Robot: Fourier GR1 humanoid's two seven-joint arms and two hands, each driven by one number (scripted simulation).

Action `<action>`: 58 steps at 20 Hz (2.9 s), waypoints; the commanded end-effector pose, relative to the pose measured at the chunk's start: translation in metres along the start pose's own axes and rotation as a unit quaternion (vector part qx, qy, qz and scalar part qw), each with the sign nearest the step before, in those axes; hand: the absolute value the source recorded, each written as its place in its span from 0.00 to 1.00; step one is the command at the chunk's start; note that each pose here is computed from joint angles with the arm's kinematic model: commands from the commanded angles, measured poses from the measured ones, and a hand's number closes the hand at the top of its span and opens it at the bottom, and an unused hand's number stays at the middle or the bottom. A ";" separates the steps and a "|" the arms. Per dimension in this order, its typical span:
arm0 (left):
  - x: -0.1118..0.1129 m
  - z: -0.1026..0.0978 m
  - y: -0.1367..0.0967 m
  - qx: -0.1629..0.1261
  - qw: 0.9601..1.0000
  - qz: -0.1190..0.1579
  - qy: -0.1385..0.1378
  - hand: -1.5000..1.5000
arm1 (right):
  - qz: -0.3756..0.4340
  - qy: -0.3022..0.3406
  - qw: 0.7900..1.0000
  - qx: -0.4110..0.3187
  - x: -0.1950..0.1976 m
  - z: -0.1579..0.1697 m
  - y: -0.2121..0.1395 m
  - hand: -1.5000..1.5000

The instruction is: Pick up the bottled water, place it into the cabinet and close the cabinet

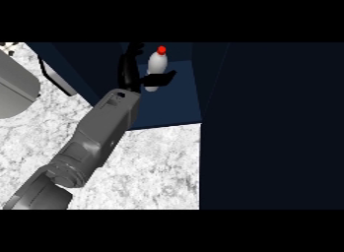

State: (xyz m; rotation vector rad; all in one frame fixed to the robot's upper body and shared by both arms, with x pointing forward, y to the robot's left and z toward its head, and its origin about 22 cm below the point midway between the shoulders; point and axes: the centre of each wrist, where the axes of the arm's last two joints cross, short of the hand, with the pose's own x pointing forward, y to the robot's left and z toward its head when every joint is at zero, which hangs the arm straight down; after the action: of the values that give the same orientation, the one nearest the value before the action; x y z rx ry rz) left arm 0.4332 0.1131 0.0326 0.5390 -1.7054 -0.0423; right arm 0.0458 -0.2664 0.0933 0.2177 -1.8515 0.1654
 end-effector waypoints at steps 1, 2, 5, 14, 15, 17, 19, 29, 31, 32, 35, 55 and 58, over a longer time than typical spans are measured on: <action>-0.002 -0.004 0.006 0.010 1.000 -0.020 -0.007 0.00 | -0.016 -0.011 1.000 0.002 0.011 0.001 0.001 0.00; 0.004 -0.007 0.005 0.015 1.000 -0.010 -0.009 0.00 | -0.015 -0.019 1.000 0.007 0.006 -0.001 -0.001 0.00; 0.002 -0.009 0.009 -0.029 0.999 0.011 -0.025 0.00 | -0.011 -0.014 1.000 0.019 0.010 -0.004 0.003 0.00; 0.036 -0.017 -0.001 -0.072 0.978 0.174 -0.091 0.00 | -0.020 -0.004 0.999 0.024 0.012 0.009 -0.002 0.00; 0.050 -0.025 0.001 -0.096 0.973 0.187 -0.096 0.00 | -0.026 -0.010 1.000 0.011 0.018 0.004 0.007 0.00; 0.033 -0.009 -0.009 -0.107 0.971 0.190 -0.100 0.00 | -0.028 -0.002 1.000 0.011 0.015 0.003 -0.001 0.00; 0.039 -0.007 -0.016 -0.105 0.972 0.190 -0.089 0.00 | -0.026 -0.005 1.000 0.008 0.027 0.002 0.006 0.00; 0.003 0.024 -0.015 -0.128 0.961 0.236 -0.072 0.00 | -0.030 0.004 0.999 -0.013 0.014 -0.002 0.016 0.00; 0.007 0.033 -0.018 -0.143 0.955 0.248 -0.075 0.00 | -0.026 0.004 1.000 -0.008 0.030 -0.008 0.019 0.00; 0.005 0.039 -0.018 -0.157 0.950 0.259 -0.073 0.00 | -0.029 0.001 0.999 -0.023 0.028 -0.006 0.024 0.00; 0.013 0.050 -0.021 -0.187 0.932 0.301 -0.071 0.00 | -0.025 0.006 1.000 -0.008 0.026 -0.003 0.020 0.00; -0.008 0.174 0.044 -0.266 0.879 0.390 -0.064 1.00 | 0.023 0.036 0.992 0.122 0.041 -0.005 0.027 1.00; -0.008 0.161 0.079 -0.249 0.891 0.373 -0.063 1.00 | 0.036 0.065 0.982 0.172 0.034 -0.004 0.023 1.00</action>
State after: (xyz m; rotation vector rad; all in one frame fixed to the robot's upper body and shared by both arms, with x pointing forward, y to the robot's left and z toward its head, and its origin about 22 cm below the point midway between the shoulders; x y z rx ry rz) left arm 0.2683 0.1152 0.0052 -0.5516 -1.8449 0.0293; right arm 0.0390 -0.2440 0.1052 0.3718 -1.7307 0.3666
